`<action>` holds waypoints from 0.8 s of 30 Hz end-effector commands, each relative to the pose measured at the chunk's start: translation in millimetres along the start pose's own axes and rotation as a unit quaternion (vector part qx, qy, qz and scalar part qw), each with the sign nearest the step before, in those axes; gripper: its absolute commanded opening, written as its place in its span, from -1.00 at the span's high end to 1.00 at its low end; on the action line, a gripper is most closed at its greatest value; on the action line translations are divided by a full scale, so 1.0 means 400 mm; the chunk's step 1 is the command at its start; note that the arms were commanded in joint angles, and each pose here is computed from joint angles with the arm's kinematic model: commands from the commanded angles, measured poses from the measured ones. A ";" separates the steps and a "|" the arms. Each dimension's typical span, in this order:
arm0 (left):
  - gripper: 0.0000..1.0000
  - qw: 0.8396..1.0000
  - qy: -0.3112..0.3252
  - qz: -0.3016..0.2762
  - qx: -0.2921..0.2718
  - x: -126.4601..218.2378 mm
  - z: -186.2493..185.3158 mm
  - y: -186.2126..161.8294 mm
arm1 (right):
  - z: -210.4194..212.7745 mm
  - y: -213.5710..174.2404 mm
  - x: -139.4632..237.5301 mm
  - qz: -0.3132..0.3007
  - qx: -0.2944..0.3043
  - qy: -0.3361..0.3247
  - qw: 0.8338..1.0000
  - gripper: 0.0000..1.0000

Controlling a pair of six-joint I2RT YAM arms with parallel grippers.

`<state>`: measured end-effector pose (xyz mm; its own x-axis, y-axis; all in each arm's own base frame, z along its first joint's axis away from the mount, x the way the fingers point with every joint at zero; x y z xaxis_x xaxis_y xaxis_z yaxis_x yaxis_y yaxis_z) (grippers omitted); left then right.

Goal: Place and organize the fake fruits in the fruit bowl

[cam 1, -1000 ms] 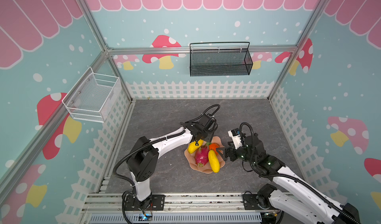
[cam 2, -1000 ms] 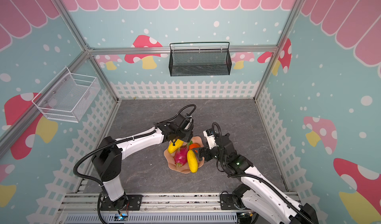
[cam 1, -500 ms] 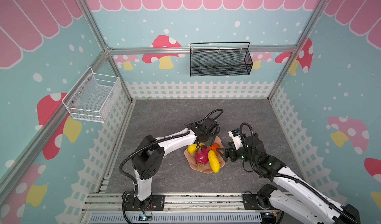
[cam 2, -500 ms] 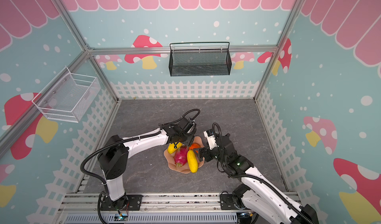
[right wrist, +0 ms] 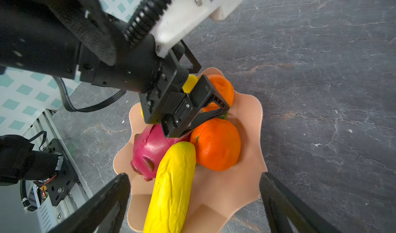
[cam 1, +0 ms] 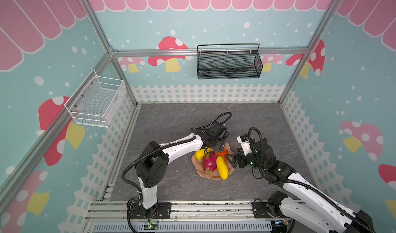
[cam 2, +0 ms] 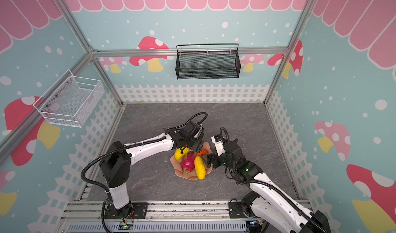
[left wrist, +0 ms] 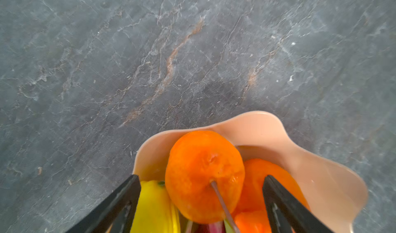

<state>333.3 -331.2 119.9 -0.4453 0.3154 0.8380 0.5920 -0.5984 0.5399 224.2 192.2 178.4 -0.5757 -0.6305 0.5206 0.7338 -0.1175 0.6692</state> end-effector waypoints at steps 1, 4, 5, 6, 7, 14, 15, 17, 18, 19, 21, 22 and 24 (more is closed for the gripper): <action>-0.83 0.999 -0.013 -0.046 -0.005 0.093 -0.007 0.052 | 0.001 0.033 0.006 -0.015 0.000 -0.008 1.000 -0.96; -0.93 0.997 0.007 -0.081 0.001 0.164 0.018 0.067 | -0.012 0.060 0.001 -0.014 -0.008 -0.008 1.000 -0.96; -0.99 0.995 0.027 -0.094 0.005 0.192 0.040 0.068 | -0.017 0.075 -0.001 -0.016 -0.011 -0.009 1.000 -0.96; -0.99 0.993 0.057 -0.105 0.014 0.217 0.073 0.063 | -0.023 0.087 -0.006 -0.018 -0.015 -0.013 1.000 -0.96; -0.99 0.989 0.089 -0.112 0.026 0.237 0.113 0.055 | -0.029 0.100 -0.010 -0.020 -0.021 -0.017 0.999 -0.96; -0.99 0.922 0.306 -0.140 0.194 0.383 0.479 -0.198 | -0.196 0.229 0.004 -0.112 -0.115 -0.057 0.985 -0.96; -0.99 0.904 0.346 -0.138 0.211 0.406 0.519 -0.254 | -0.241 0.248 0.022 -0.137 -0.136 -0.067 0.979 -0.96; -0.99 0.852 0.437 -0.145 0.249 0.465 0.592 -0.373 | -0.351 0.277 0.069 -0.198 -0.178 -0.106 0.958 -0.96; -0.99 0.827 0.474 -0.150 0.263 0.485 0.614 -0.422 | -0.408 0.283 0.091 -0.227 -0.188 -0.138 0.946 -0.96; -0.99 0.810 0.494 -0.157 0.273 0.492 0.627 -0.459 | -0.454 0.284 0.109 -0.251 -0.188 -0.173 0.934 -0.96; -0.99 0.786 0.520 -0.172 0.287 0.486 0.648 -0.525 | -0.538 0.273 0.147 -0.298 -0.169 -0.255 0.904 -0.96; -0.99 0.781 0.524 -0.181 0.289 0.470 0.657 -0.552 | -0.569 0.263 0.169 -0.321 -0.147 -0.294 0.888 -0.96; -0.99 0.782 0.514 -0.207 0.286 0.435 0.672 -0.579 | -0.590 0.241 0.192 -0.352 -0.098 -0.327 0.872 -0.96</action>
<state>290.5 46.7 149.3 -0.7699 -0.5134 0.3791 0.4871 -0.0889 0.8688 335.8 -16.8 139.9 -0.9091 0.0169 0.4163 0.3311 -0.5774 0.7463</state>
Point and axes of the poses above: each gripper's point midway between its finger pads, its own x axis back along the fingers, its own z axis along the line the jaws close on, y = z × x, the point moved 1 cm from there along x, back along the fingers, and after that the axes turned 15 degrees about -x, right-handed, at the moved point
